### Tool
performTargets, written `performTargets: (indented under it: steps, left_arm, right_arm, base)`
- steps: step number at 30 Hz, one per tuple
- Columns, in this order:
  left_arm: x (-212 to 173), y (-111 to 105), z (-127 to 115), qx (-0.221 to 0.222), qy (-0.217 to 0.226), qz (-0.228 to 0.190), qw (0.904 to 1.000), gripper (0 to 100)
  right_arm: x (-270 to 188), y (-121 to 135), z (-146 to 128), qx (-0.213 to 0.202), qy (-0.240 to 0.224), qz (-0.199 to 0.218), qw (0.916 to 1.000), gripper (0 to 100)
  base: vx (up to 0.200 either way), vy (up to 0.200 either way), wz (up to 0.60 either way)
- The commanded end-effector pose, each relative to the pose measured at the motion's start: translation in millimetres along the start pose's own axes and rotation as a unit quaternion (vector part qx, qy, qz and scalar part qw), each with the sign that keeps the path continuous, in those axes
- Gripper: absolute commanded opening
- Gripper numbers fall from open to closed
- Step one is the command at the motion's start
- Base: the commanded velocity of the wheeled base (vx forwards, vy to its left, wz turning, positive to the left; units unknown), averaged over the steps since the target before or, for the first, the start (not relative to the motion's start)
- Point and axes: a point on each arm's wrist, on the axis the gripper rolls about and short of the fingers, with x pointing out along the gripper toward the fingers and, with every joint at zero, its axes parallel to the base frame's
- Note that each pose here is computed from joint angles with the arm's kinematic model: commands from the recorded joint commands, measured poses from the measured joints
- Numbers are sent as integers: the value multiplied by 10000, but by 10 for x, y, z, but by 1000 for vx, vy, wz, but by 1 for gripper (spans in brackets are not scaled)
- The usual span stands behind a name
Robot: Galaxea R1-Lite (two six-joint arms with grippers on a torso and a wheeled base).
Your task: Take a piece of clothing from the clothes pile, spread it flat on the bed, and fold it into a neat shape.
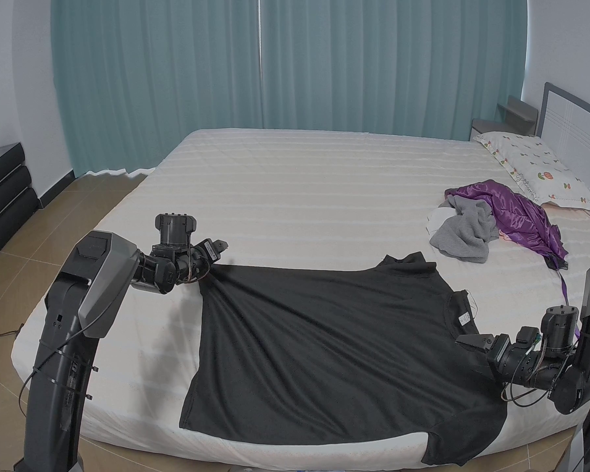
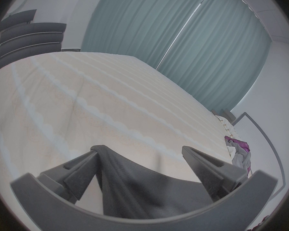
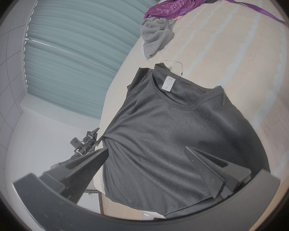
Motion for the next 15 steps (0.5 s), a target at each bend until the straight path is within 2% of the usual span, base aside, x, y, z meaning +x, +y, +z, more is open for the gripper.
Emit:
performTargets:
  steps: [1, 5, 8, 11, 13, 15]
  left_arm:
    - [-393, 36, 182, -163, 202, 12, 9997, 100]
    - [-550, 30, 205, -196, 329, -109, 9992, 100]
    - [-703, 20, 277, -254, 142, -147, 9995, 100]
    - [-792, -31, 351, -570, -20, -226, 9981, 100]
    - [-914, -46, 353, -819, 103, -253, 9963, 100]
    - [-1016, -10, 291, -858, 278, -255, 9956, 100]
  right_arm:
    - [-14, -13, -11, 27, 19, -35, 10000, 100]
    - [-14, -13, -11, 27, 19, -35, 10000, 100]
    - [-16, -8, -17, 19, 31, -29, 10000, 100]
    - [-24, -5, -21, 27, 31, -29, 10000, 100]
    - [-31, 6, -15, 11, 8, -3, 10000, 100]
    - [-31, 13, -8, -9, -31, 18, 10000, 100]
  base:
    - [0, 0, 0]
    - [0, 0, 0]
    - [0, 0, 0]
    - [0, 0, 0]
    - [0, 0, 0]
    - [0, 0, 0]
